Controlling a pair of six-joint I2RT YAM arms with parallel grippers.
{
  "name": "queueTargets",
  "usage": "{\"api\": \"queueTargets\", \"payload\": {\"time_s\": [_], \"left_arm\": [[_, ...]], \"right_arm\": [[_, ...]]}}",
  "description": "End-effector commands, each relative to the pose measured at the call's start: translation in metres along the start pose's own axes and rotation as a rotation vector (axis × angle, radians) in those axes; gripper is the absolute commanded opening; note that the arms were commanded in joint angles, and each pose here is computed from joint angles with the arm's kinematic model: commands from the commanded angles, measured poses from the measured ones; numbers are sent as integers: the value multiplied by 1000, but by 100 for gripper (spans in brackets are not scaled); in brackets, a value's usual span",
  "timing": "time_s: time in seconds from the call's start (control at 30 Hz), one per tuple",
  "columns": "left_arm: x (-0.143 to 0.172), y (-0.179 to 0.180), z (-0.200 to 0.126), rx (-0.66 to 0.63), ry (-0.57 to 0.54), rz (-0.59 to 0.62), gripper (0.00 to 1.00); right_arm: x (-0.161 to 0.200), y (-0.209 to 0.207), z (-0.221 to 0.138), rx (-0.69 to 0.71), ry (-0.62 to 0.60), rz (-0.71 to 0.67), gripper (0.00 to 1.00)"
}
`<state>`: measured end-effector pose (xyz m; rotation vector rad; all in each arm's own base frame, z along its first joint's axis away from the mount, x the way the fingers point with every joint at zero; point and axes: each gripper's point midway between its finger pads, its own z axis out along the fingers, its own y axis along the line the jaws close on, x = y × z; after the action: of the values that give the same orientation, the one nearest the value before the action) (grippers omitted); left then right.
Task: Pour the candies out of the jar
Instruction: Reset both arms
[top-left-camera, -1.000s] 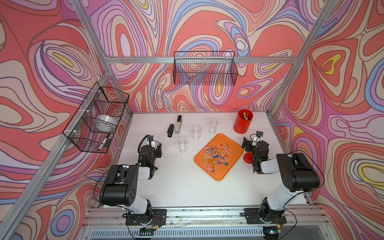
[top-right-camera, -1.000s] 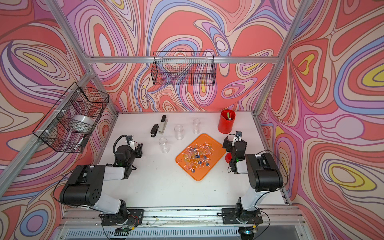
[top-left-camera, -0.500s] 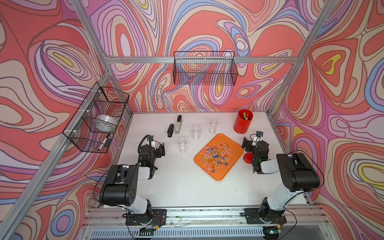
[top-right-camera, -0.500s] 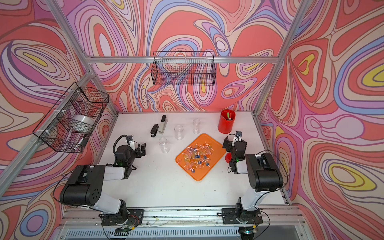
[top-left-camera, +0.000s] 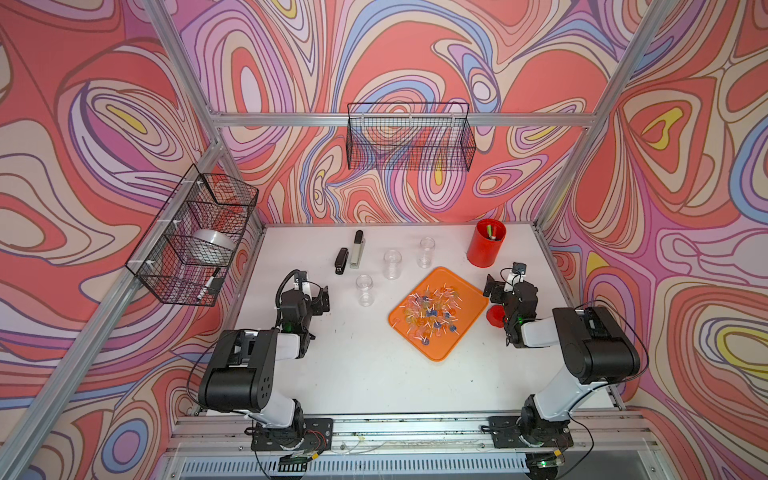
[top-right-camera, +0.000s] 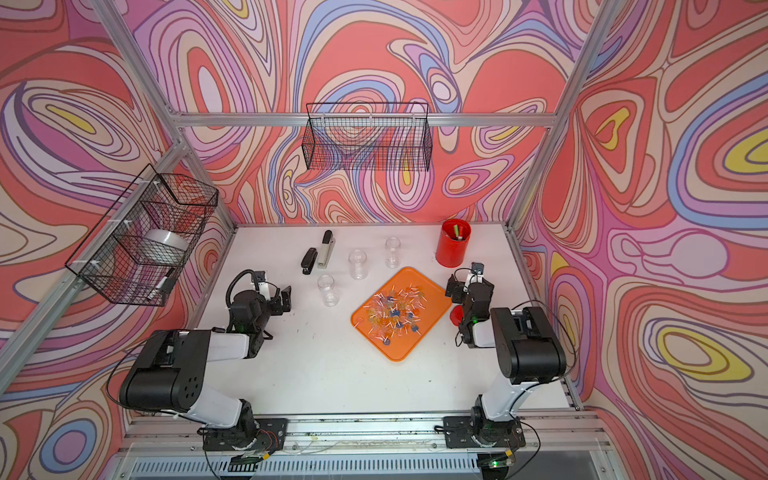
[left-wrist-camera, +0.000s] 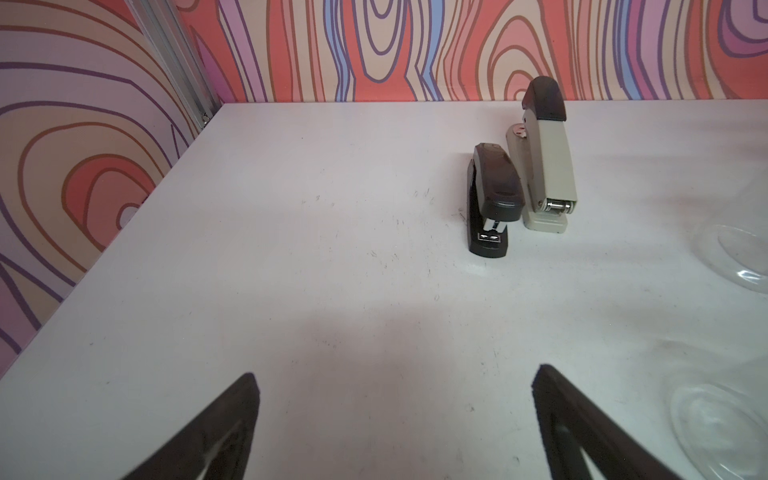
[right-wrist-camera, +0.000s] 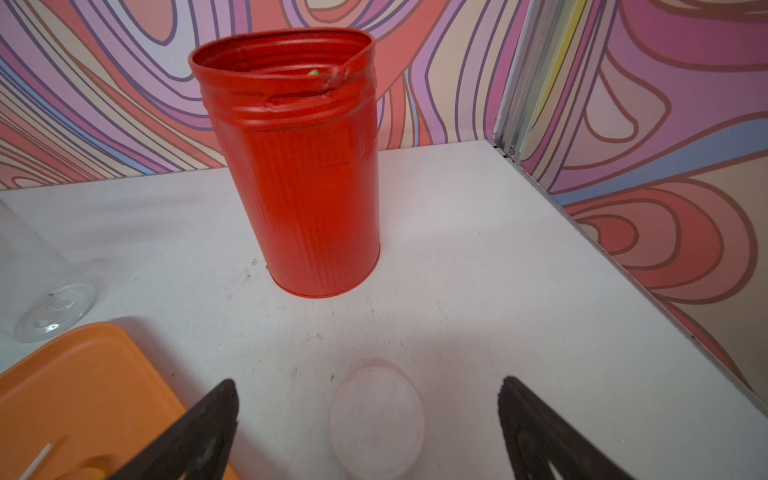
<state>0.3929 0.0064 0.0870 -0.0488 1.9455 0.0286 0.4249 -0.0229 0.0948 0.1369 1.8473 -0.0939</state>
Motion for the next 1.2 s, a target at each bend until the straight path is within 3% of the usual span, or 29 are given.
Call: {"api": "queueTargets", "payload": {"time_s": [0.0, 0.37, 0.57, 0.7, 1.03, 1.07, 1.1, 1.17], "left_arm": [[-1, 1, 1, 0, 1, 4, 100], [0, 1, 1, -1, -1, 5, 100], [-1, -8, -12, 36, -71, 29, 100], [0, -2, 2, -2, 17, 21, 100], [-1, -6, 0, 10, -6, 36, 100], [-1, -6, 0, 12, -3, 34, 83], [0, -5, 1, 18, -2, 25, 0], [0, -4, 1, 18, 3, 22, 0]], "right_arm": [[1, 2, 1, -1, -2, -1, 98], [2, 12, 3, -61, 10, -21, 98], [3, 12, 3, -60, 13, -21, 98], [3, 12, 3, -61, 13, -21, 98], [3, 12, 3, -60, 11, -20, 98], [3, 12, 3, -62, 12, -21, 98], [3, 12, 3, -61, 12, -20, 98], [2, 12, 3, -61, 11, -21, 98]]}}
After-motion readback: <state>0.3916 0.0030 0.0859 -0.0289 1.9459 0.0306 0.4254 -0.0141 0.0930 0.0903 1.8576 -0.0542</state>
